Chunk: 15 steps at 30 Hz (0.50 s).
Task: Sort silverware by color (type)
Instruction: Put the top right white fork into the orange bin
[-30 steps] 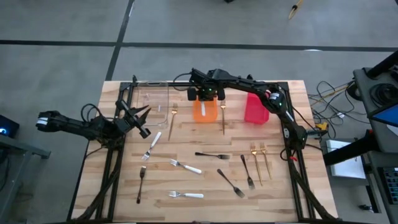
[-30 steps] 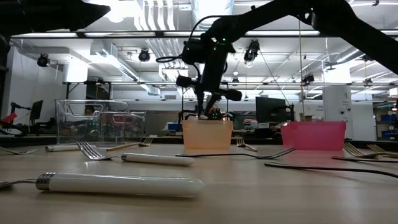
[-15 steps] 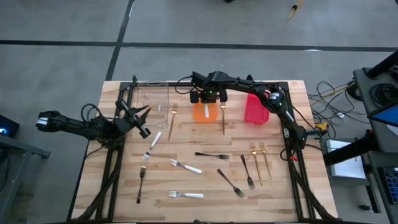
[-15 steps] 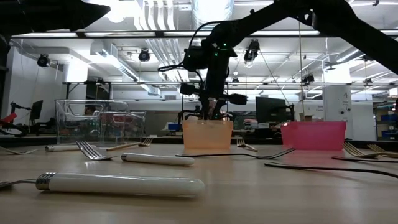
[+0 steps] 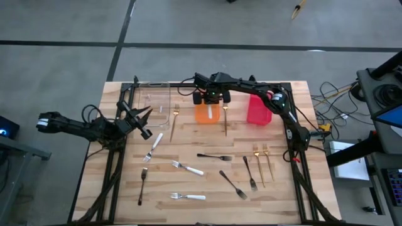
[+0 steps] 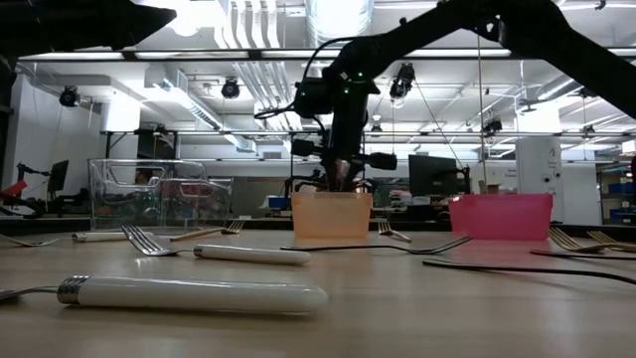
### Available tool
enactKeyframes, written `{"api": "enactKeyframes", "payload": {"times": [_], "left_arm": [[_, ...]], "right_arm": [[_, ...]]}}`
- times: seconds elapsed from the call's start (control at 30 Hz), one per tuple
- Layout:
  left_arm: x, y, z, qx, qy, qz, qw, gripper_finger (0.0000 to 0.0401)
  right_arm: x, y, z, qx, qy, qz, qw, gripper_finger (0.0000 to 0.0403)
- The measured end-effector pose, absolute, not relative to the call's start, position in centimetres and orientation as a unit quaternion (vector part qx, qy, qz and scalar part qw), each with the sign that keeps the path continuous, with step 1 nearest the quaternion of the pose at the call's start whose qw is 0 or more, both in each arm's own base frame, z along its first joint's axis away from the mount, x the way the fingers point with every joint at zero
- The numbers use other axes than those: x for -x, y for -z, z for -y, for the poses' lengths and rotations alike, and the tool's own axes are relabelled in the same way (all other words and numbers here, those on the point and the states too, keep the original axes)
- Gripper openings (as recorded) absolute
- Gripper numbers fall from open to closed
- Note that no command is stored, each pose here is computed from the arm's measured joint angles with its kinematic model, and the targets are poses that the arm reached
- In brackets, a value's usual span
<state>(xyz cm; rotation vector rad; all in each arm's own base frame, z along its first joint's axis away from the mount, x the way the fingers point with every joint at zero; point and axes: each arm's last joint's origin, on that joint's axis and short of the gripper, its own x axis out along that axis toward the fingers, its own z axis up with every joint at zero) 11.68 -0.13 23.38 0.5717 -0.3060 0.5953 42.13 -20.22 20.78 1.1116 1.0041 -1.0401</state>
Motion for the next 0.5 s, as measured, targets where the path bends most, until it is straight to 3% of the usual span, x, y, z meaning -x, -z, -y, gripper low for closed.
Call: {"api": "enactKeyframes", "payload": {"times": [0.5], "left_arm": [[-11.7, -23.4, 0.1, -0.277, -0.288, 0.148, 0.905, 0.0039]], "right_arm": [[-42.1, -18.9, 20.2, -0.482, 0.449, -0.433, 0.615, 0.0029]]}}
